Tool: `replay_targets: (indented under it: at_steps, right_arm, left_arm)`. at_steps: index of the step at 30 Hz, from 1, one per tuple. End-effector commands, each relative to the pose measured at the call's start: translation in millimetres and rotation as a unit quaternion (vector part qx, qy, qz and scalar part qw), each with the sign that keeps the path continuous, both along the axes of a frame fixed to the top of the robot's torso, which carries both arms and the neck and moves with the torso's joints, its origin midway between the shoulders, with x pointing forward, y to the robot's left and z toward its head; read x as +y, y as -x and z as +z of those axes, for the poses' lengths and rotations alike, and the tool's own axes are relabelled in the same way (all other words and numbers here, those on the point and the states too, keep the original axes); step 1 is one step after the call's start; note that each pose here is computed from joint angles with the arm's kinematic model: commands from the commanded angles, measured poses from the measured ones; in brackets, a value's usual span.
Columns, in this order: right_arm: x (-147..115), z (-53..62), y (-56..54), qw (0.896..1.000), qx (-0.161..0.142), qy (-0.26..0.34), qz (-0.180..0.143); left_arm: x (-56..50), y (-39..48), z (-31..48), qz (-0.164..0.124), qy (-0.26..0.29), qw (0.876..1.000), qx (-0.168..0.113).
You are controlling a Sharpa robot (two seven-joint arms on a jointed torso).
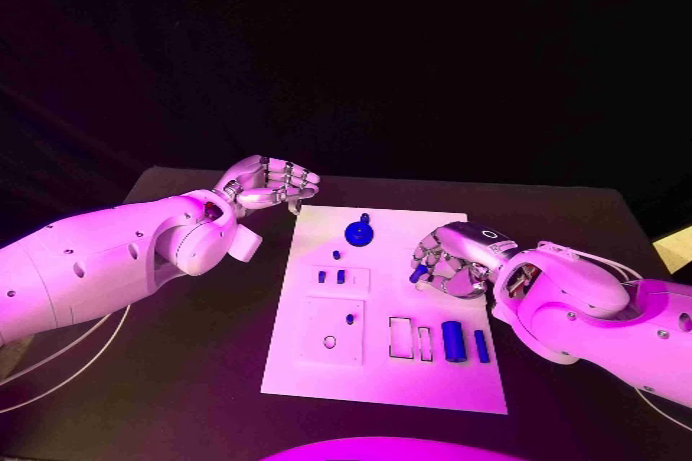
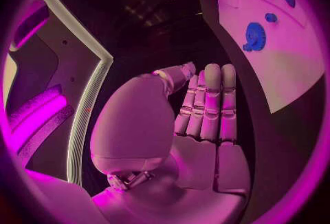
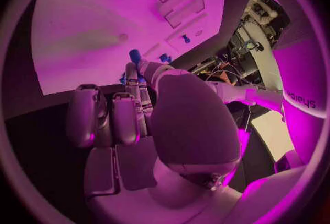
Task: Assemble the parts on the task board
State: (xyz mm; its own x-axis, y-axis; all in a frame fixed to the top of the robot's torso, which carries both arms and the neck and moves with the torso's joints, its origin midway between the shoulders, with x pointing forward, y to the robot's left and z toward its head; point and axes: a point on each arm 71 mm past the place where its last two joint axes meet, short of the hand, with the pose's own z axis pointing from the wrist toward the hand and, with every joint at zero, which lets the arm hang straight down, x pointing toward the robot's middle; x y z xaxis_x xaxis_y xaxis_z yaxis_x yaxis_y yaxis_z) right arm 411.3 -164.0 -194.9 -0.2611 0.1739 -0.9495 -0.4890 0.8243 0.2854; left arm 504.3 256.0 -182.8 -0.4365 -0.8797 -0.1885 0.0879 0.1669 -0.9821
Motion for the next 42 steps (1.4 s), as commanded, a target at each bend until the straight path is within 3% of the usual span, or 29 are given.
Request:
replay_targets:
  at_steps: [1, 11, 22, 30, 42]
  right_arm:
    - [5.0, 4.4, 4.3, 1.0, 0.001, -0.016, 0.004]
    - [42.0, 9.3, 25.7, 0.997, -0.005, -0.036, 0.063]
    - [92.3, -15.3, 46.6, 0.991, 0.023, -0.057, 0.122]
    - [107.5, -31.6, 55.2, 0.988, 0.042, -0.062, 0.136]
    - [114.7, -46.4, 55.2, 0.988, 0.058, -0.048, 0.134]
  left_arm:
    - [-3.1, 0.1, 0.4, -0.008, 0.006, 1.0, 0.002]
    - [-5.7, -0.5, -0.7, -0.01, 0.008, 1.0, 0.003]
    - [-10.1, -1.4, -2.0, -0.014, 0.011, 1.0, 0.006]
    - [-10.5, -1.4, -2.2, -0.014, 0.011, 1.0, 0.006]
    - [-11.5, -1.3, -2.3, -0.015, 0.011, 1.0, 0.007]
